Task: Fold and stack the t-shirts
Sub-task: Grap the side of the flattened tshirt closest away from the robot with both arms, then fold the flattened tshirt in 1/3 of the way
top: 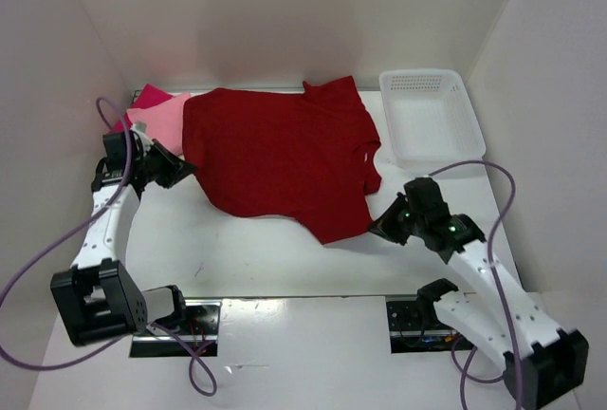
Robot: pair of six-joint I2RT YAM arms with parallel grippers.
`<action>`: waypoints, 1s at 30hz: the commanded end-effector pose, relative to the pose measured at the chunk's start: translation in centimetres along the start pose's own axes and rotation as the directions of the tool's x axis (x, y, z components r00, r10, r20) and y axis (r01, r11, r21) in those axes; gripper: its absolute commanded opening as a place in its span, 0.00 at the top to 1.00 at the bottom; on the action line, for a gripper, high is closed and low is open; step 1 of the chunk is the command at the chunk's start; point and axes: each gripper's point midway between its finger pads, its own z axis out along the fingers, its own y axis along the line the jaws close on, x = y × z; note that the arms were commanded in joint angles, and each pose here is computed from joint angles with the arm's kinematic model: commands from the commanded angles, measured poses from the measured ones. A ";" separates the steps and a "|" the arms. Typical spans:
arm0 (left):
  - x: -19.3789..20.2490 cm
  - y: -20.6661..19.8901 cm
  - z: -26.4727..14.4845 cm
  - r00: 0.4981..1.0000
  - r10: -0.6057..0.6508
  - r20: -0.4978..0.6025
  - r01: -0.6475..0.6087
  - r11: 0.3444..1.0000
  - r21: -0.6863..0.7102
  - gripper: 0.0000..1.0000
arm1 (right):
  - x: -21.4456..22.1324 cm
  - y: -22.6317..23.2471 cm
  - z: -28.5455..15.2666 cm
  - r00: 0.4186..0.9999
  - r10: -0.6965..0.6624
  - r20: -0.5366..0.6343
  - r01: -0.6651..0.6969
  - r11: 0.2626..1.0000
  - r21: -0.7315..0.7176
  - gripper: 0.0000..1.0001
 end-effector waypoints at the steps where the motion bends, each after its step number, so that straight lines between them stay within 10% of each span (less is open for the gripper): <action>1: 0.9 0.8 -2.4 1.000 0.010 -0.004 -0.010 1.000 -0.019 1.00 | 2.2 0.8 -4.8 0.994 0.077 -0.075 -0.079 0.997 -0.022 1.00; 16: 2.5 2.7 -8.1 1.000 0.010 0.014 -0.007 0.975 -0.222 1.00 | 3.5 0.2 -13.1 0.994 0.073 -0.081 -0.073 0.997 0.005 1.00; 30: -2.5 6.0 1.0 0.995 -0.064 0.076 0.082 0.965 -0.250 1.00 | -8.9 3.8 0.8 0.992 -0.070 0.106 0.067 0.997 0.028 1.00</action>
